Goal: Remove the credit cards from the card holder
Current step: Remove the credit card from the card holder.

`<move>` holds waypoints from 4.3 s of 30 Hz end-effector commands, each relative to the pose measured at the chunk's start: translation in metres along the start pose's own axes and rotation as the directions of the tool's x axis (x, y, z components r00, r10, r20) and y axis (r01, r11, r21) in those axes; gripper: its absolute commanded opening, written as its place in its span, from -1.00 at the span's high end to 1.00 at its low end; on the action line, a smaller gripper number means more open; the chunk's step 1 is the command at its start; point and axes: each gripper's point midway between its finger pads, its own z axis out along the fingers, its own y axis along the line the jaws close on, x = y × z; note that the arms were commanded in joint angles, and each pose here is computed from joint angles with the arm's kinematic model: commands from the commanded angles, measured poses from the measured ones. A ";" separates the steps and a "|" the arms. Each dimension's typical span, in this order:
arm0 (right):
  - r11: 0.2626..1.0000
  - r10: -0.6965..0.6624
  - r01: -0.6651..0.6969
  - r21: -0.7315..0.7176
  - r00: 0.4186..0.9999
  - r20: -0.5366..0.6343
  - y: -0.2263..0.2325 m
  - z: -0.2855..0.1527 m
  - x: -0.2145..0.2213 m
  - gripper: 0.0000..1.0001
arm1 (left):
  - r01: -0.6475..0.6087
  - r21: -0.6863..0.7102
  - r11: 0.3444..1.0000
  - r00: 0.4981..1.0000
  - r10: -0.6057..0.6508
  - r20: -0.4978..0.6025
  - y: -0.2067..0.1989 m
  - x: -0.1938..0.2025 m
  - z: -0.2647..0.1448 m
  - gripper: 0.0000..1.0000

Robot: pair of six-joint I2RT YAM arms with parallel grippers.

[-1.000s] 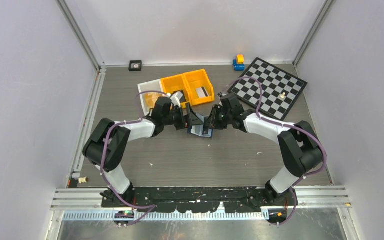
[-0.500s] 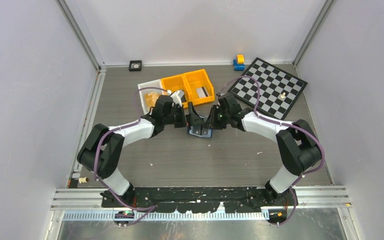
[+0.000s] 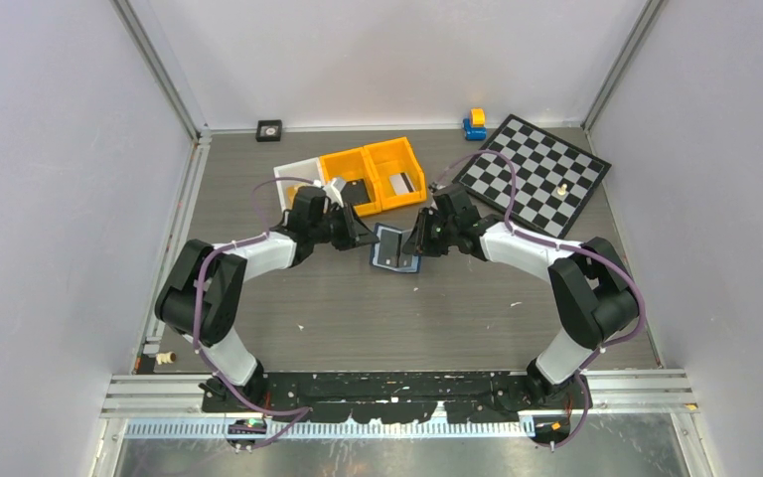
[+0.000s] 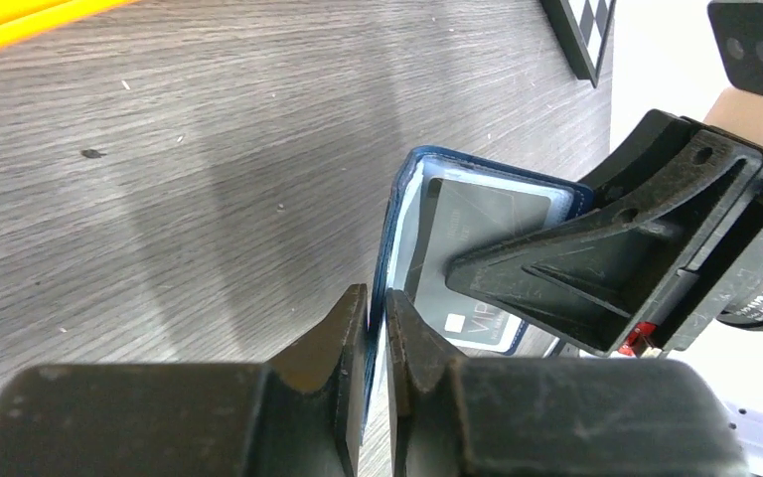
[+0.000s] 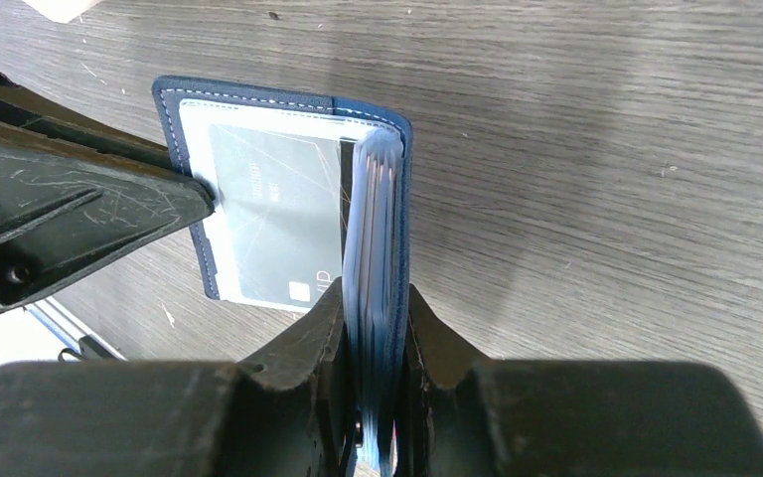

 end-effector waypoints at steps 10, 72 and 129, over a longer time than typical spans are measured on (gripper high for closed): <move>0.998 0.049 -0.045 -0.044 0.995 0.087 0.020 0.005 -0.027 0.61 | -0.032 0.057 0.998 0.997 0.028 0.068 -0.013 -0.006 -0.009 -0.20; 0.993 -0.014 -0.039 0.113 0.901 0.433 0.006 -0.061 -0.054 0.99 | -0.169 0.002 0.986 0.905 0.155 0.395 -0.035 -0.013 -0.067 -0.99; 0.998 -0.033 0.015 0.060 0.951 0.307 0.023 -0.051 -0.040 -0.08 | -0.151 0.093 0.984 0.968 0.128 0.218 -0.048 0.007 -0.032 1.00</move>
